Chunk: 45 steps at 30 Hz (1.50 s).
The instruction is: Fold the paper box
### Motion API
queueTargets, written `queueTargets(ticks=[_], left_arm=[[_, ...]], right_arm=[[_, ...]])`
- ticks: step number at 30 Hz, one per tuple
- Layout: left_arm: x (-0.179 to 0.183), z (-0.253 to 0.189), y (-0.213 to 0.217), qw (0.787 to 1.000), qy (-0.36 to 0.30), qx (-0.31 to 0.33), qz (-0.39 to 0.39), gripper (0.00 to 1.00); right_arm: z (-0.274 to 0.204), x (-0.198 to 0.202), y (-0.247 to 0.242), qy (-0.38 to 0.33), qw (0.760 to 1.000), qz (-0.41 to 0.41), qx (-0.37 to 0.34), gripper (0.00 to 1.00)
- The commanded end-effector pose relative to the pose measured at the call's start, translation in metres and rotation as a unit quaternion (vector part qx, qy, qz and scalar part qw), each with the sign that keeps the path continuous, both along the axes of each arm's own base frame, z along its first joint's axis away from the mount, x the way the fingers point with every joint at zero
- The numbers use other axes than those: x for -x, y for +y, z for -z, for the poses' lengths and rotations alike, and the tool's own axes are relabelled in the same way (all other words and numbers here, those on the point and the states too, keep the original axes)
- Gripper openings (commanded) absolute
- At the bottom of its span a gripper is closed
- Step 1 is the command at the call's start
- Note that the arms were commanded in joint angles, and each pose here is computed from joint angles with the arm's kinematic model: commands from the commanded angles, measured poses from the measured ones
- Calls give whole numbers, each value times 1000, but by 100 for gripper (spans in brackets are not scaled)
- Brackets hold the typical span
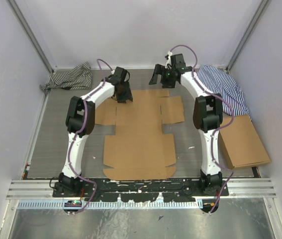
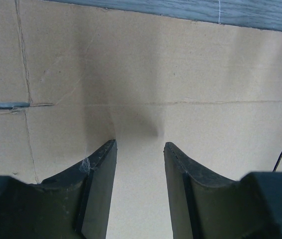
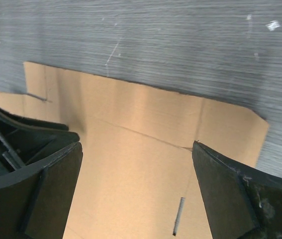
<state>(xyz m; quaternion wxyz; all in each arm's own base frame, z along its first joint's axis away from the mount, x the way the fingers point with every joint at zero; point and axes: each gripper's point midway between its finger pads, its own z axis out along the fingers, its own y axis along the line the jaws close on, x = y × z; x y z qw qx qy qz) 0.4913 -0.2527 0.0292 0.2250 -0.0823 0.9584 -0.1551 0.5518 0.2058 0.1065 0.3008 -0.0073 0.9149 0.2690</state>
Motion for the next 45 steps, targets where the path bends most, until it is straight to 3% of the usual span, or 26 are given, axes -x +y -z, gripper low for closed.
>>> queueTargets(ticks=[1,6,12,17,32,45], left_arm=[[25,43,9,998,62,-32,8,51],[25,44,9,997,63,-34,9,50],[24,44,9,997,63,-33,10,50],[24,42,9,997,62,-35,10,50],[27,46,11,997,69,-37,7,50],[27,47,10,997,71,-36,5,50]], right_arm=[[-25,3,25,-20,998,-32,-55,96],[-14,1,27,-14,998,-27,-52,94],[-20,-17,-21,-46,994,82,53,95],[8,-20,-63,-5,984,141,108,95],[58,-8,-46,54,995,66,59,95],[25,-4,-19,23,999,27,12,95]])
